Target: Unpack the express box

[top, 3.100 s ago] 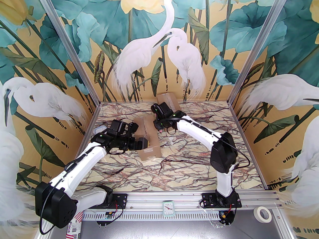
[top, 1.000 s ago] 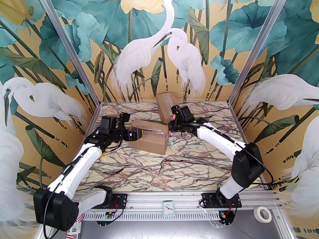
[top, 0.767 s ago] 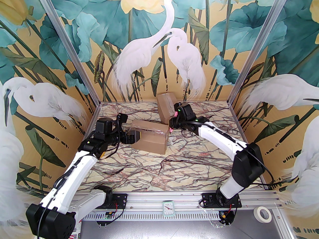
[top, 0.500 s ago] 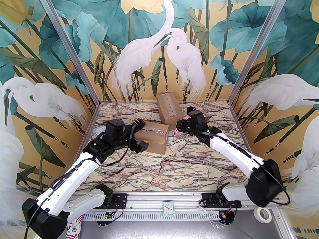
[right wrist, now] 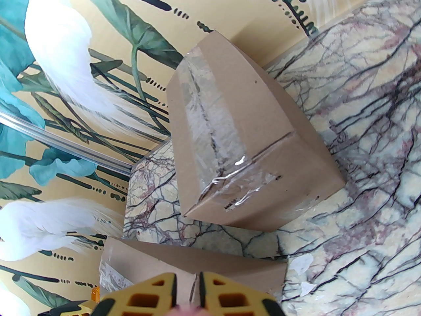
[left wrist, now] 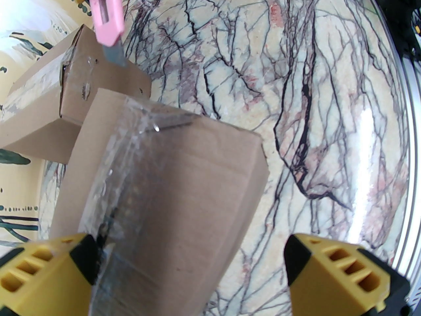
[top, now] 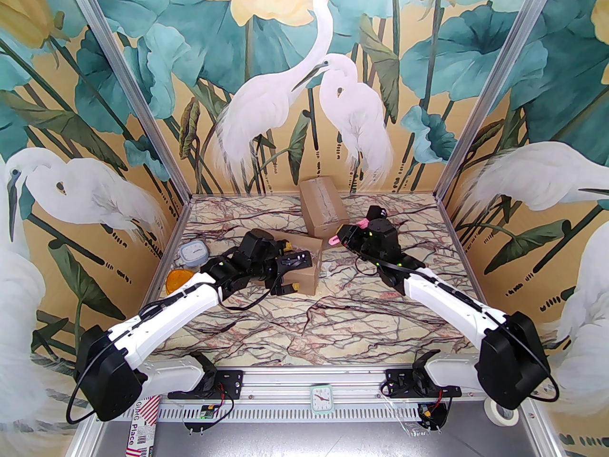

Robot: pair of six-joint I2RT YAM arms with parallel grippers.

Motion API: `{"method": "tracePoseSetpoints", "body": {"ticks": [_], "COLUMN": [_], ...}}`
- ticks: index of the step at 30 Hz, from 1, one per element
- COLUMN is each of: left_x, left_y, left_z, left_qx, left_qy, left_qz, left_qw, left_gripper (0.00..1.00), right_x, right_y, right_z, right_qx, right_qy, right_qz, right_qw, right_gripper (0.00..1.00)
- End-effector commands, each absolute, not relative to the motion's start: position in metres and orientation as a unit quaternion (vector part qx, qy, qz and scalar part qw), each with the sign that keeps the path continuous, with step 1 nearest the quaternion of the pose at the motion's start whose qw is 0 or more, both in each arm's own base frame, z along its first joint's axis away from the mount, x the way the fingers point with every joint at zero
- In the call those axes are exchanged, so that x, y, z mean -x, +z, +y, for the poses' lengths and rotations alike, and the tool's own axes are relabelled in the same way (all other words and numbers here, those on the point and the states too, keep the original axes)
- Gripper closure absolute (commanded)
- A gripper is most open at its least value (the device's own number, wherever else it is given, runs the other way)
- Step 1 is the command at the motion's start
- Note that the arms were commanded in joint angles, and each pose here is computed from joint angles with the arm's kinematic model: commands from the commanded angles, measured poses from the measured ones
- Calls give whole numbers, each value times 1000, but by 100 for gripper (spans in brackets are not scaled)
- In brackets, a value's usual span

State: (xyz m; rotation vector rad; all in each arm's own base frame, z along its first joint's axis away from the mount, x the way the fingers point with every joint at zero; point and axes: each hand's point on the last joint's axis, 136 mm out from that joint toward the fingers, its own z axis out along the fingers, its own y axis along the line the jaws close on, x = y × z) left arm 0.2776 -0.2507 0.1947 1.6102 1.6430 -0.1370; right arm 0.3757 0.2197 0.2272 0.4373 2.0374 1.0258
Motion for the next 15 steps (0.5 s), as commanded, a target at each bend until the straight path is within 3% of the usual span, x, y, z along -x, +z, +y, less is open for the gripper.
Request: {"method": "tracePoseSetpoints", "body": {"ticks": [1,15], "left_x": [-290,-292], "left_y": [216,200], "left_z": [-262,-274], "left_qx": [-646,-645], "left_qy": [-38,-64], "left_qz": [621,628], "left_qw": [443,431], "left_gripper": [0,1], "right_x": [-379,-378], "right_y": [230,215], "right_z": [229,233], "right_qx": [-180,-192], "right_qy": [433,436], "right_qz": [788,792], "right_qw": [399,381], "right_gripper": [100,100]}}
